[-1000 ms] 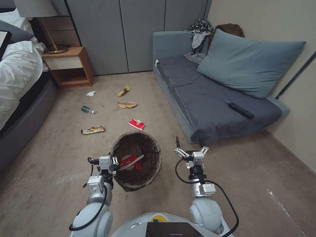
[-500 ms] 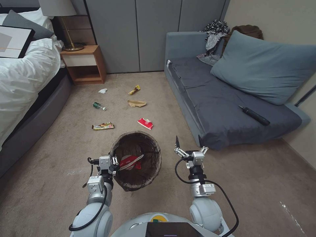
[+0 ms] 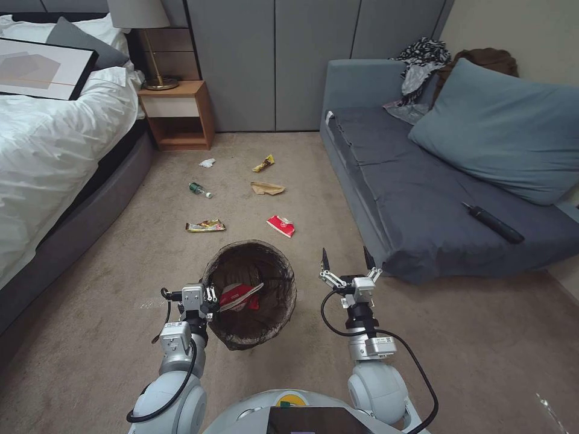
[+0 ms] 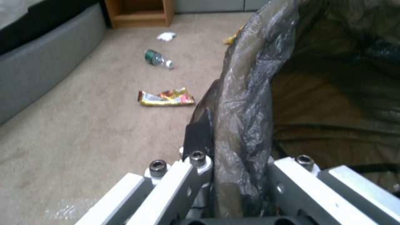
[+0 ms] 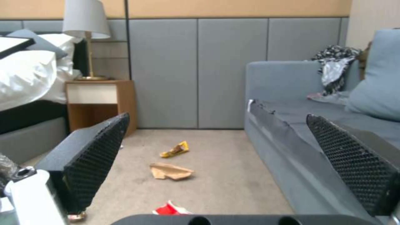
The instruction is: Pick up the trash bin, then pick up the garbage from the floor and place it into the trash bin.
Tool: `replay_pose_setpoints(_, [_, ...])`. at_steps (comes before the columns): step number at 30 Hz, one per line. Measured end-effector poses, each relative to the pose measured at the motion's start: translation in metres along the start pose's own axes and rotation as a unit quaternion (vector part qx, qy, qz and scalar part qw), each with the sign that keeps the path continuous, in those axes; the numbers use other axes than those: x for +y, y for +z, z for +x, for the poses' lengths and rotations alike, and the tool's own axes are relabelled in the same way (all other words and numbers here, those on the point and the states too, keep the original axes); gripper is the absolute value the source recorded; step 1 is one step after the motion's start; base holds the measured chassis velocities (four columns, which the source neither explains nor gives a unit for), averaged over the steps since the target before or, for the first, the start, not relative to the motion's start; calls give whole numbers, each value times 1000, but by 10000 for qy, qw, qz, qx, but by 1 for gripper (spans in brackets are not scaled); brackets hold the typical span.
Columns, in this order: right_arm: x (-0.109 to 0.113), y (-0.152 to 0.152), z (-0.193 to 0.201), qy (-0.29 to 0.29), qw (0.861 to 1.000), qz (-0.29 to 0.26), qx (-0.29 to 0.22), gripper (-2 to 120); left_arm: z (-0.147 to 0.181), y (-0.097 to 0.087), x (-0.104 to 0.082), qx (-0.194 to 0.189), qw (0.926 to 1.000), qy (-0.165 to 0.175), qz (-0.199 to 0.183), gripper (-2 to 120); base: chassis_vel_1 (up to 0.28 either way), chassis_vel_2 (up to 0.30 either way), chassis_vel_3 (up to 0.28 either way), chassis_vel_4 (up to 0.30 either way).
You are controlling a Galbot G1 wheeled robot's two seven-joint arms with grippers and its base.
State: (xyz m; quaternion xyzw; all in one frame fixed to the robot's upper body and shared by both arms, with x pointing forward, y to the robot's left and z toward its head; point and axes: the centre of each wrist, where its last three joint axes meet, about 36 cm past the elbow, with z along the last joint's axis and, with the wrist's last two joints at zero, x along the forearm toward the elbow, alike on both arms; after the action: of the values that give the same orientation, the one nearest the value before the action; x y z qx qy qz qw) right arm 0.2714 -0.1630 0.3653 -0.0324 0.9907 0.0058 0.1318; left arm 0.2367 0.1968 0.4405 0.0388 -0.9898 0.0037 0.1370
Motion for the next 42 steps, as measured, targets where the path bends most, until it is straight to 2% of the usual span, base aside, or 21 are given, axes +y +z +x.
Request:
replay_pose_setpoints(4, [0, 0, 0, -2, 10000, -1, -2, 100, -5, 8, 1, -342, 9994, 20, -50, 3, 0, 0, 0, 0])
replay_pose_setpoints(7, [0, 0, 0, -1, 10000, -4, 2, 100, -6, 10, 1, -399, 9992, 18, -68, 3, 0, 0, 0, 0])
replay_pose_setpoints(22, [0, -1, 0, -7, 10000, -12, -8, 100, -6, 10, 0, -463, 9989, 18, -117, 3, 0, 0, 0, 0])
replay_pose_setpoints(33, [0, -1, 0, -68, 10000, -5, -14, 100, -6, 8, 1, -491, 9985, -184, -161, 3, 0, 0, 0, 0])
replay_pose_setpoints(42, [0, 0, 0, -90, 10000, 6, -16, 100, -6, 8, 2, -481, 9984, -214, -188, 3, 0, 0, 0, 0])
